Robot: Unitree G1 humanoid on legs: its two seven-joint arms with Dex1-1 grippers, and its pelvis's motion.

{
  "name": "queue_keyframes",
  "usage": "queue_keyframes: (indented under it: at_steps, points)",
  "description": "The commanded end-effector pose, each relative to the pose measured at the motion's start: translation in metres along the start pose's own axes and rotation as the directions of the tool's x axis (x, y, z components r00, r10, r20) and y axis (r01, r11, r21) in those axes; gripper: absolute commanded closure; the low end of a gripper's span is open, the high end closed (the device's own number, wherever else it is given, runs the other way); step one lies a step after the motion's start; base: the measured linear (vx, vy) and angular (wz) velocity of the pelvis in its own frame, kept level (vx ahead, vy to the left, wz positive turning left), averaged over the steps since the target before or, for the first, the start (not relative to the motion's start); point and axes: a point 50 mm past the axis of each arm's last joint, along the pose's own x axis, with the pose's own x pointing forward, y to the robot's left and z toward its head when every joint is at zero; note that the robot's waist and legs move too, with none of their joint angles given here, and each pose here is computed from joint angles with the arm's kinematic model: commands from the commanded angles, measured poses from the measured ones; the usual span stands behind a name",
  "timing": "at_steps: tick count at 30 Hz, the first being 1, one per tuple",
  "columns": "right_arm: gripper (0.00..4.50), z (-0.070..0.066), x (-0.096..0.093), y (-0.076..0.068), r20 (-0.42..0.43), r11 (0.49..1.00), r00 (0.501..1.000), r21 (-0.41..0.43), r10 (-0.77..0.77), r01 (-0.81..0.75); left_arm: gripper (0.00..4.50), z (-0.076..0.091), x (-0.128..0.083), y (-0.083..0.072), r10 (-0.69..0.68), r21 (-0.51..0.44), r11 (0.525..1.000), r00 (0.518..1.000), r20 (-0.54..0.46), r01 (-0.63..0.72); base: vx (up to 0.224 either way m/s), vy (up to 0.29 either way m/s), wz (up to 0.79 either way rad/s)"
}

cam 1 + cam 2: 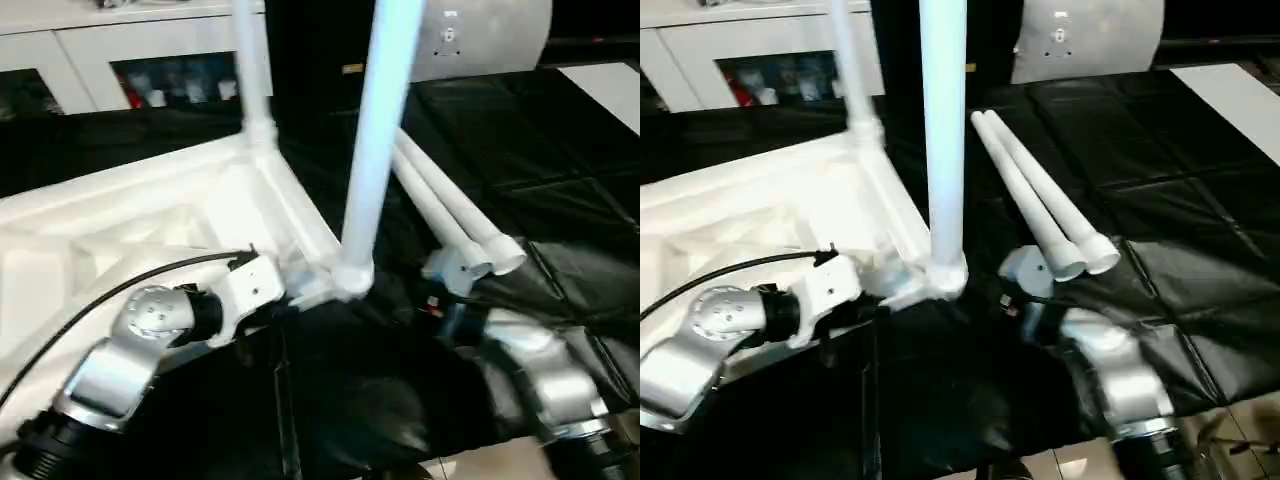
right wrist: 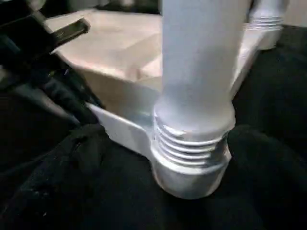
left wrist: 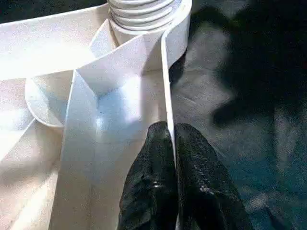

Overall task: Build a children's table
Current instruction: Rotate leg to tighten

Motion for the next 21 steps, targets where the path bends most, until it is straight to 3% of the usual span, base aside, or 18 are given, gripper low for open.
queue_keyframes:
  at_steps: [1, 5, 10, 15, 17, 20, 21]
  points:
    - [0.05, 0.006, -0.004, -0.002, -0.021, 0.995, 0.994, -0.017, 0.103, -0.103, 4.50, 0.000, -0.001, -0.007, -0.163, 0.064, 0.985, 0.987, 0.005, 0.162, 0.000, 0.000, 0.00]
    - [0.05, 0.012, -0.008, -0.006, -0.076, 0.974, 0.972, -0.033, 0.223, -0.226, 4.50, -0.006, -0.007, -0.007, -0.304, 0.093, 0.948, 0.952, -0.026, 0.305, 0.000, 0.000, 0.00]
    - [0.05, 0.014, -0.003, -0.008, -0.130, 0.946, 0.944, -0.080, 0.304, -0.315, 4.50, -0.010, -0.009, -0.003, -0.386, 0.121, 0.913, 0.921, -0.056, 0.390, 0.000, 0.000, 0.00]
    - [0.05, 0.010, 0.001, 0.001, -0.197, 0.868, 0.856, -0.045, 0.478, -0.495, 4.50, -0.011, -0.007, 0.009, -0.422, 0.186, 0.880, 0.900, -0.114, 0.436, 0.000, 0.000, 0.00]
    - [0.38, 0.009, 0.003, 0.003, -0.203, 0.857, 0.844, -0.039, 0.497, -0.514, 4.50, -0.010, -0.006, 0.010, -0.428, 0.199, 0.873, 0.896, -0.120, 0.444, 0.000, 0.000, 0.00]
    - [0.41, 0.009, 0.009, 0.003, -0.197, 0.851, 0.839, -0.038, 0.508, -0.524, 4.50, -0.008, -0.004, 0.011, -0.448, 0.221, 0.857, 0.885, -0.124, 0.465, 0.000, 0.000, 0.00]
    - [0.68, 0.009, 0.010, 0.003, -0.193, 0.848, 0.837, -0.039, 0.513, -0.529, 4.50, -0.008, -0.004, 0.011, -0.455, 0.226, 0.852, 0.881, -0.128, 0.473, 0.000, 0.000, 0.00]
